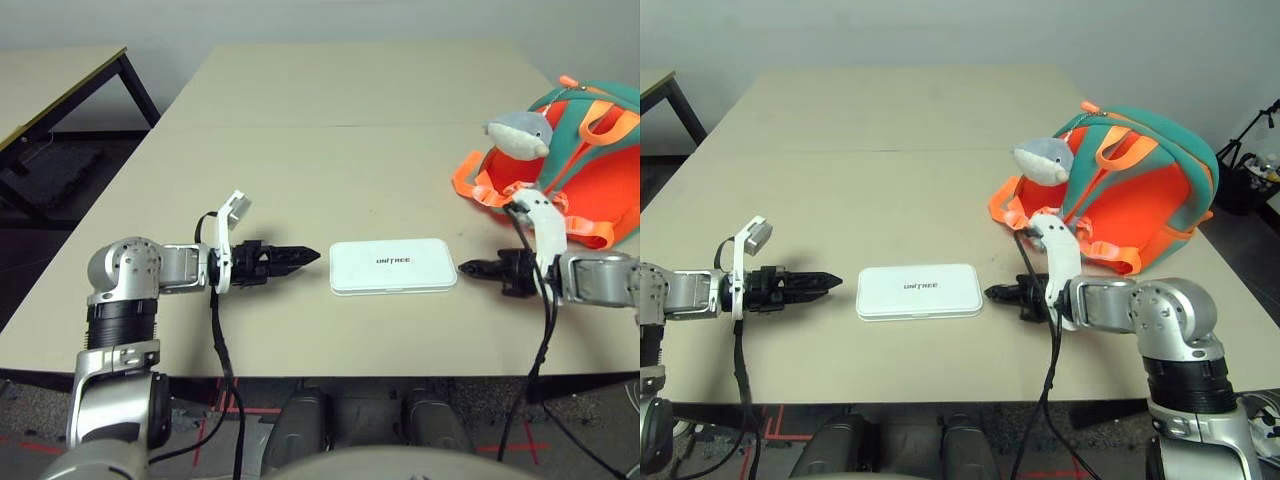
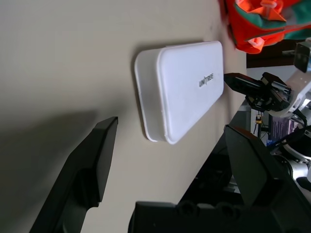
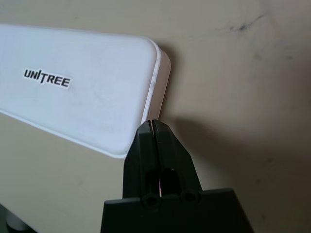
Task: Put the pencil case into the backpack and zip it.
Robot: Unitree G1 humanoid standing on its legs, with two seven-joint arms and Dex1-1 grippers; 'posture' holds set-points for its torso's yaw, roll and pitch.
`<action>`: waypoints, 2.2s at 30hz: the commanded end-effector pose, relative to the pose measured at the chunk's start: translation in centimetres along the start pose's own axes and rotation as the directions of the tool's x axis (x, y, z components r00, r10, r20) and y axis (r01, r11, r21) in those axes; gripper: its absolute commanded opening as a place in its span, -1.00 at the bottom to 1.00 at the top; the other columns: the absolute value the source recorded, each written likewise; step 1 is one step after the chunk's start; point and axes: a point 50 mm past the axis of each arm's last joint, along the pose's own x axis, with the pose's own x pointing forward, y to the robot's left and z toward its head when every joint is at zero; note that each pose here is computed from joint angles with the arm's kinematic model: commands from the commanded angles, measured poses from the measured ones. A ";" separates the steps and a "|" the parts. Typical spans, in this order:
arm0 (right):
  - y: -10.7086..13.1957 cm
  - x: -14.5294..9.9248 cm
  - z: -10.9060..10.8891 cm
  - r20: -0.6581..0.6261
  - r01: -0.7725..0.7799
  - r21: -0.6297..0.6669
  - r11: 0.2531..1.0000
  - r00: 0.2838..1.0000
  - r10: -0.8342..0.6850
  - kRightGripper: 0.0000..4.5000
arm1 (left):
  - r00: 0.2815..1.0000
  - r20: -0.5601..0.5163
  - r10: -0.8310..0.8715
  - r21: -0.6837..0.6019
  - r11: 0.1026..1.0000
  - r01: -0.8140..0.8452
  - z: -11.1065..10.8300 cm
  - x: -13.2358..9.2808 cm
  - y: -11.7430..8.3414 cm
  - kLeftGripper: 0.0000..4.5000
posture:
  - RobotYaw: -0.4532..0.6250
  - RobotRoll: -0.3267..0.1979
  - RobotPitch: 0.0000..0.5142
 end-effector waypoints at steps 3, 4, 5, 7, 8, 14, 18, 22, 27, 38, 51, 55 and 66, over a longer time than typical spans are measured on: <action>0.8 0.8 0.4 0.009 -0.011 -0.049 0.999 1.000 0.011 -0.99 | 0.997 -0.076 0.002 -0.047 0.999 -0.006 -1.0 1.7 0.8 1.00 | -0.06 0.25 -0.81; 1.0 1.0 0.4 0.009 -0.015 -0.056 0.998 1.000 0.016 -0.99 | 0.997 -0.081 -0.005 -0.059 0.998 0.000 -1.1 2.1 0.9 1.00 | -0.07 0.25 -0.82; 1.2 1.2 0.5 0.009 -0.018 -0.060 0.998 1.000 0.019 -0.99 | 0.996 -0.085 -0.008 -0.068 0.998 0.002 -1.2 2.4 1.0 1.00 | -0.07 0.25 -0.82; 1.5 1.6 0.5 0.007 -0.032 -0.067 0.997 0.999 0.032 -0.99 | 0.996 -0.092 -0.002 -0.067 0.998 -0.004 -1.4 2.9 1.2 1.00 | -0.07 0.25 -0.83; 1.7 1.7 0.5 0.007 -0.038 -0.070 0.997 0.999 0.038 -0.99 | 0.996 -0.094 -0.005 -0.071 0.997 -0.002 -1.5 3.1 1.2 1.00 | -0.07 0.25 -0.83; 2.6 2.1 0.7 -0.001 -0.076 -0.092 0.993 0.997 0.076 -0.99 | 0.995 -0.100 -0.013 -0.084 0.996 0.004 -2.0 3.7 1.5 1.00 | -0.07 0.25 -0.84; 3.3 2.6 1.1 0.006 -0.098 -0.106 0.990 0.995 0.099 -0.99 | 0.995 -0.098 -0.012 -0.091 0.996 0.003 -2.1 3.8 1.7 1.00 | -0.06 0.25 -0.85; 3.8 3.0 1.2 0.010 -0.118 -0.113 0.987 0.993 0.119 -0.99 | 0.996 -0.091 -0.020 -0.097 0.995 0.011 -2.0 3.8 1.7 1.00 | -0.06 0.25 -0.84; 3.9 3.4 1.3 0.022 -0.125 -0.113 0.986 0.992 0.128 -1.00 | 0.996 -0.079 -0.029 -0.103 0.994 0.021 -1.8 3.6 1.6 0.91 | -0.05 0.25 -0.84; 2.0 1.8 3.4 0.151 0.028 -0.154 0.988 0.989 -0.004 -1.00 | 0.996 -0.082 -0.019 -0.096 0.995 0.011 -1.6 3.2 1.7 -0.30 | -0.05 0.25 -0.84; -2.0 0.9 1.2 0.013 0.259 -0.211 0.943 0.965 -0.262 -1.00 | 0.998 -0.066 -0.020 -0.086 0.996 0.014 -1.3 3.0 1.7 -0.01 | -0.03 0.25 -0.85; -1.3 1.7 0.8 -0.018 0.217 -0.221 0.951 0.974 -0.227 -1.00 | 0.997 -0.066 -0.025 -0.088 0.996 0.019 -1.3 2.9 1.7 -0.33 | -0.03 0.25 -0.85; 0.5 3.5 0.3 -0.069 0.128 -0.260 0.957 0.986 -0.151 -1.00 | 0.997 -0.074 -0.033 -0.097 0.995 0.025 -1.4 3.0 1.6 0.99 | -0.02 0.25 -0.85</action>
